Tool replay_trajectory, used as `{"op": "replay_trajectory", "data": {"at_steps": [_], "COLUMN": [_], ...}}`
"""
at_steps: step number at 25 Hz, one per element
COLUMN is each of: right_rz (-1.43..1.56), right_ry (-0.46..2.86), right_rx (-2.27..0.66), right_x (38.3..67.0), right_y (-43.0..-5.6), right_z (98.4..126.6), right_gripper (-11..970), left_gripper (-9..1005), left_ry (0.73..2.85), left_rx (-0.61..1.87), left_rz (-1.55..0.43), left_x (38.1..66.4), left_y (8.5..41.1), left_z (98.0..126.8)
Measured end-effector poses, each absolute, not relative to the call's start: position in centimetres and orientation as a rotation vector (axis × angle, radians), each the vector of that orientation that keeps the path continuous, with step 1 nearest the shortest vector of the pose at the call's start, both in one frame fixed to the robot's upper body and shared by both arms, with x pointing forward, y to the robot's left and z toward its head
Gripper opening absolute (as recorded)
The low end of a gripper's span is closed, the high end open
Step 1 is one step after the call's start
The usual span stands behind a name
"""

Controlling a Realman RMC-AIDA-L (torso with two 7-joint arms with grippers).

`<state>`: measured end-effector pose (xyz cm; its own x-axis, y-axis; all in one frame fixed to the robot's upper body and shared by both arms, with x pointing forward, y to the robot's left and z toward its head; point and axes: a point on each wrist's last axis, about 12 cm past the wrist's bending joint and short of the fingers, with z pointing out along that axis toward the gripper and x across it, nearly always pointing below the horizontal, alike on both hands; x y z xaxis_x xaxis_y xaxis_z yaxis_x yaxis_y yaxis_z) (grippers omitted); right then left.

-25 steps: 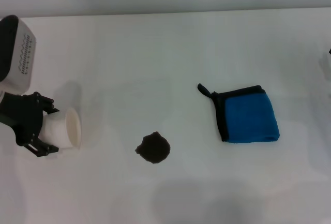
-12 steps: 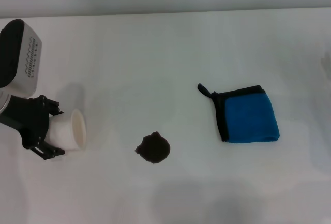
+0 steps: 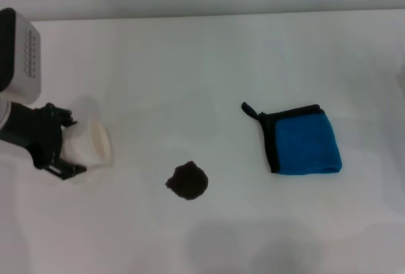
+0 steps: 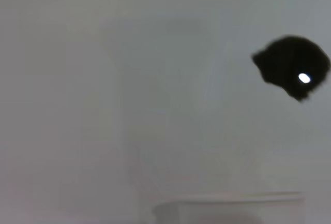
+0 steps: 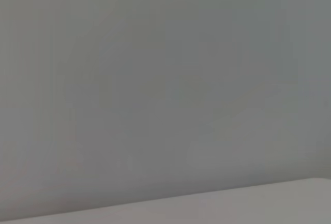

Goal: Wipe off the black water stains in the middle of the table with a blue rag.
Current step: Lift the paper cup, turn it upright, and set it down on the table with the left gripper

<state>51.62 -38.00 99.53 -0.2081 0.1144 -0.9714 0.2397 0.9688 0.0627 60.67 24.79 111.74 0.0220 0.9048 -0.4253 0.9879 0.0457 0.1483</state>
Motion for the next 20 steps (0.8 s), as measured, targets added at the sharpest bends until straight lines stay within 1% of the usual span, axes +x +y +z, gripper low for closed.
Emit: {"op": "replay_trajectory", "data": {"at_steps": [4, 5, 6, 7, 14, 20], "right_rz": [-0.116, -0.116, -0.116, -0.116, -0.118, -0.126], "right_ry": [1.784, 1.784, 1.784, 1.784, 1.777, 1.772], "right_rx": [0.262, 0.262, 0.262, 0.262, 0.259, 0.260], "right_x": [51.6, 51.6, 51.6, 51.6, 51.7, 51.8], "right_y": [-38.0, -38.0, -38.0, -38.0, -38.1, -38.3], "right_z": [99.5, 99.5, 99.5, 99.5, 99.7, 99.8], "right_gripper": [855, 855, 855, 855, 855, 854], "left_gripper": [873, 873, 873, 873, 873, 872], "left_ry": [1.903, 1.903, 1.887, 1.885, 1.878, 1.855], "left_rx": [1.740, 1.740, 1.638, 1.616, 1.422, 1.152], "left_rz": [-0.280, -0.280, -0.292, -0.294, -0.323, -0.394], "left_x": [61.1, 61.1, 61.2, 61.2, 60.6, 60.1], "left_y": [25.0, 25.0, 25.2, 25.3, 25.5, 26.2], "left_z": [112.6, 112.6, 112.8, 112.8, 111.6, 110.5]}}
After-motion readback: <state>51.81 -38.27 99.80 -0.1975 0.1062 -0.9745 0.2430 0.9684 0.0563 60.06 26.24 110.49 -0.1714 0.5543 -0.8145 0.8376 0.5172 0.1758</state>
